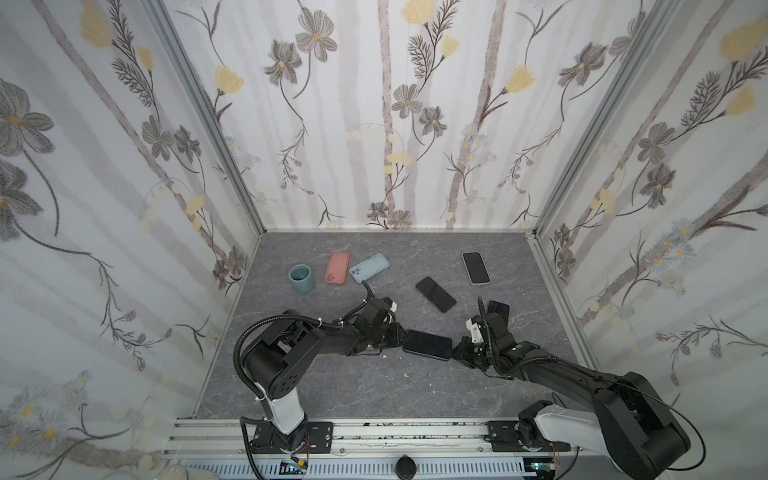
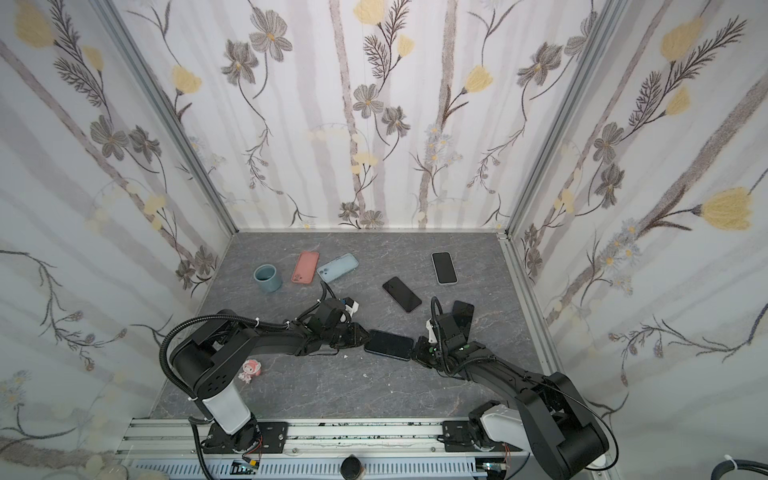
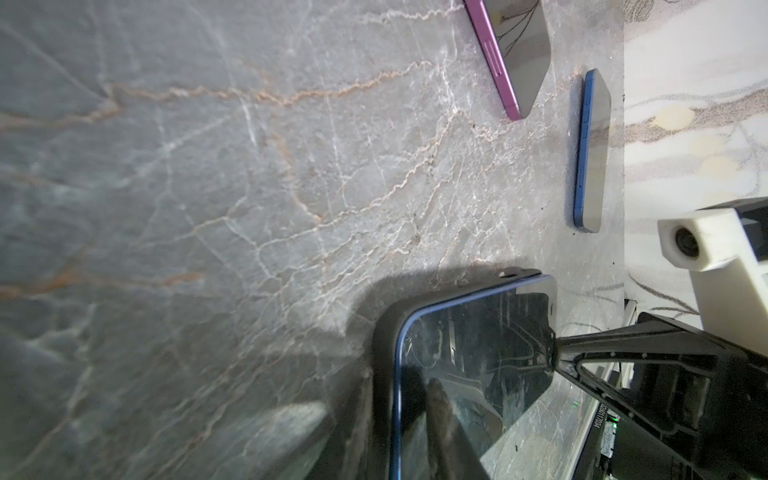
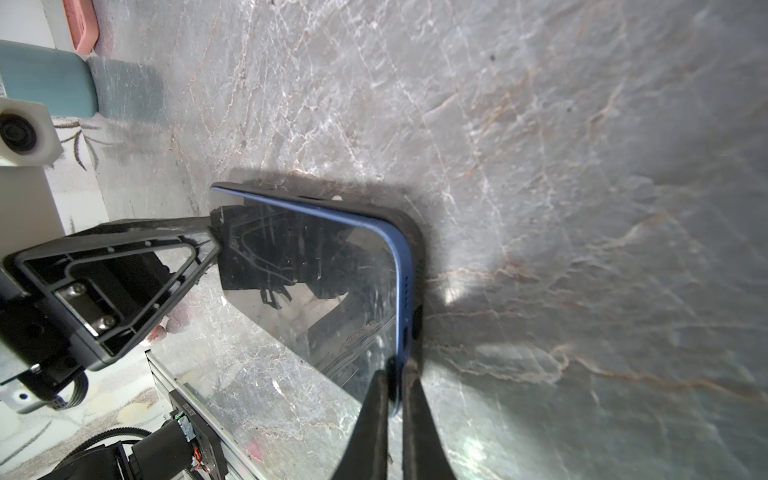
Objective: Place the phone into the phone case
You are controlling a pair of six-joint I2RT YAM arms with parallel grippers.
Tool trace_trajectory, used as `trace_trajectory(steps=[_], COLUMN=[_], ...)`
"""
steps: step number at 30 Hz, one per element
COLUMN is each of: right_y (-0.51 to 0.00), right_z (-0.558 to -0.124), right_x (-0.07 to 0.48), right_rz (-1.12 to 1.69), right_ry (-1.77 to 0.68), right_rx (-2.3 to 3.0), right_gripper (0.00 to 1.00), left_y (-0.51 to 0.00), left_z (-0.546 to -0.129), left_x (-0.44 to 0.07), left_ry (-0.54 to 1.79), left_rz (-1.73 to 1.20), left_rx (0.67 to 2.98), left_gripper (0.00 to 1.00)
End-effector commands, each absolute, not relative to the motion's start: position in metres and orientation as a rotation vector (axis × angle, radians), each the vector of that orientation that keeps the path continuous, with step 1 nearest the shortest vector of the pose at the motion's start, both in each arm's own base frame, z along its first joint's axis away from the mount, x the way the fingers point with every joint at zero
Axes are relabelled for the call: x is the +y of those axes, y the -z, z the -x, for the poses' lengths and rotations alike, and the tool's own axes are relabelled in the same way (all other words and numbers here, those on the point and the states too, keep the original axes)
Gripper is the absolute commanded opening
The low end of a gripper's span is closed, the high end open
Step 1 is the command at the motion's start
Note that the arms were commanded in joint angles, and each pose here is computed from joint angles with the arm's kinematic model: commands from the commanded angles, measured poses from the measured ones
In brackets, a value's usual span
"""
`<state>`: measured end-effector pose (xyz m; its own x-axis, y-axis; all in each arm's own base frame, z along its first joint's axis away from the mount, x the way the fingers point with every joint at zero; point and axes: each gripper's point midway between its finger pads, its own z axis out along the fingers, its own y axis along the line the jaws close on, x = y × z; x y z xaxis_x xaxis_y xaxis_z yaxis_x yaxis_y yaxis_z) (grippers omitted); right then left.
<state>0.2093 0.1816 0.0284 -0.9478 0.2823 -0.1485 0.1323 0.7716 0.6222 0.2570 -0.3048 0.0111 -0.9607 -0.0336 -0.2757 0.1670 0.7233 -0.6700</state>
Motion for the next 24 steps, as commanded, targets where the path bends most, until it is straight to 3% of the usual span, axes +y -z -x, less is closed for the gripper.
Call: trace_trajectory(steps=[1,20,24], right_y=[-0.023,-0.029,-0.027], right_z=[-0.205,-0.201,-0.202], right_x=[0.178,0.175,0.174], right_rz=[-0.274,-0.243,-0.245], right_ry=[-0.879,-0.835,-0.823], right_rx=[2.767,2.782,2.784], right_gripper=[0.10,0.16,0.16], left_y=[0.040,0.049,0.054], left_z=[-0.208,-0.198,-0.194], left_x=[-0.260,-0.245,-0.232], left_ry=[0.828,0.759,0.670], left_rz=[0.012,0.020,0.010], left_rx=[2.977,3.000,3.013], left_gripper=[0.26,0.26,0.19])
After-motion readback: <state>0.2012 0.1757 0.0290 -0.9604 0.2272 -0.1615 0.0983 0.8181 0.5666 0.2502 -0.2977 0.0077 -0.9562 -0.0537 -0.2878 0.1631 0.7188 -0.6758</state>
